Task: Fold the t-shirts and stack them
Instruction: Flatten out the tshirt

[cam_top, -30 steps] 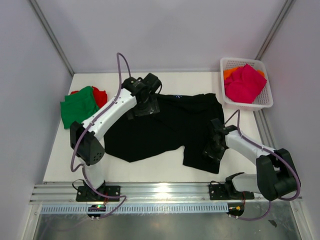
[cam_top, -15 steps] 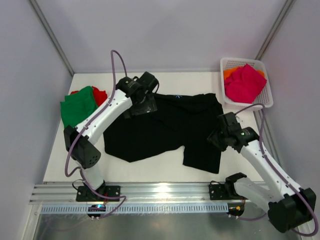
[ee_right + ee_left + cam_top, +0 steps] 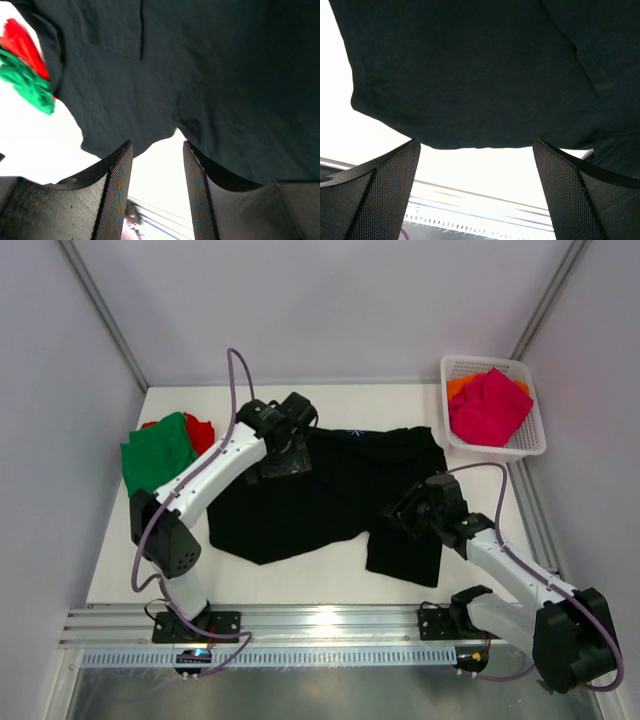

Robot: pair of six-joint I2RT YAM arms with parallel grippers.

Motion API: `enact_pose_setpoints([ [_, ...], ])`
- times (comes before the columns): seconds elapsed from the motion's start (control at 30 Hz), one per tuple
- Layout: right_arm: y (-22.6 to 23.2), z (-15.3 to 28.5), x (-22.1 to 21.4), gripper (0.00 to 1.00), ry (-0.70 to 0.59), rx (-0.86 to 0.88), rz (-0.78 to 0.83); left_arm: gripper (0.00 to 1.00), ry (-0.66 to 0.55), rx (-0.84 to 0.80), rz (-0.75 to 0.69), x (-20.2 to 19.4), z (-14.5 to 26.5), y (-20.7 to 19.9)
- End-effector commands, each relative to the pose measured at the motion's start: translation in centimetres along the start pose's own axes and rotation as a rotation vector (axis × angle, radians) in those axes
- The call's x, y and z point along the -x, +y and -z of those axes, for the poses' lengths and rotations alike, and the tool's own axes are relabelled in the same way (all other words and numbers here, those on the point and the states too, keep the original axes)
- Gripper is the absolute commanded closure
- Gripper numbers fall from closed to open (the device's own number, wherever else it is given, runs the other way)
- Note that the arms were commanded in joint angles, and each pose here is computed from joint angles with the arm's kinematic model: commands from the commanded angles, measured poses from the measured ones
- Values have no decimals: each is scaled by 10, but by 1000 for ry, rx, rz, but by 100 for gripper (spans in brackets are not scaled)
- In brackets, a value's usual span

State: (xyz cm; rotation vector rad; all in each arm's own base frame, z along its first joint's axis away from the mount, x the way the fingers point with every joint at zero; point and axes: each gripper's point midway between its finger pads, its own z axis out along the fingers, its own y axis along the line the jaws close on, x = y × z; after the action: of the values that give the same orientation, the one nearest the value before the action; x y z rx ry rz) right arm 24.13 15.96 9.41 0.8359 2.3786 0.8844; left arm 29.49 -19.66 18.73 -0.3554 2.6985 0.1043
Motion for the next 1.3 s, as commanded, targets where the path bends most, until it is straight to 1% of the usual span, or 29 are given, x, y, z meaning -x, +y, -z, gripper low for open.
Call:
enact_pose_setpoints([
  [0.0,66,3,17,51,-48,281,-35,4,-31,16,17,3,12,15],
  [0.1,65,-7,22,51,-62,261,-32,3,-25,15,19,1,11,15],
  [0.33,70,-33,23,51,-30,238,-14,4,-15,28,19,-3,7,17],
  [0.37,66,-42,22,51,-17,213,-16,4,-16,32,19,-4,7,18],
  [0.7,82,-85,21,51,53,196,13,3,-38,68,33,-3,11,31],
  [0.83,75,-103,13,51,93,166,3,3,-53,78,41,-3,16,38],
  [1.03,77,-112,8,51,129,153,10,2,-68,98,65,-3,21,52],
  [1.27,68,-99,2,51,149,108,53,2,-57,97,91,-7,16,55],
])
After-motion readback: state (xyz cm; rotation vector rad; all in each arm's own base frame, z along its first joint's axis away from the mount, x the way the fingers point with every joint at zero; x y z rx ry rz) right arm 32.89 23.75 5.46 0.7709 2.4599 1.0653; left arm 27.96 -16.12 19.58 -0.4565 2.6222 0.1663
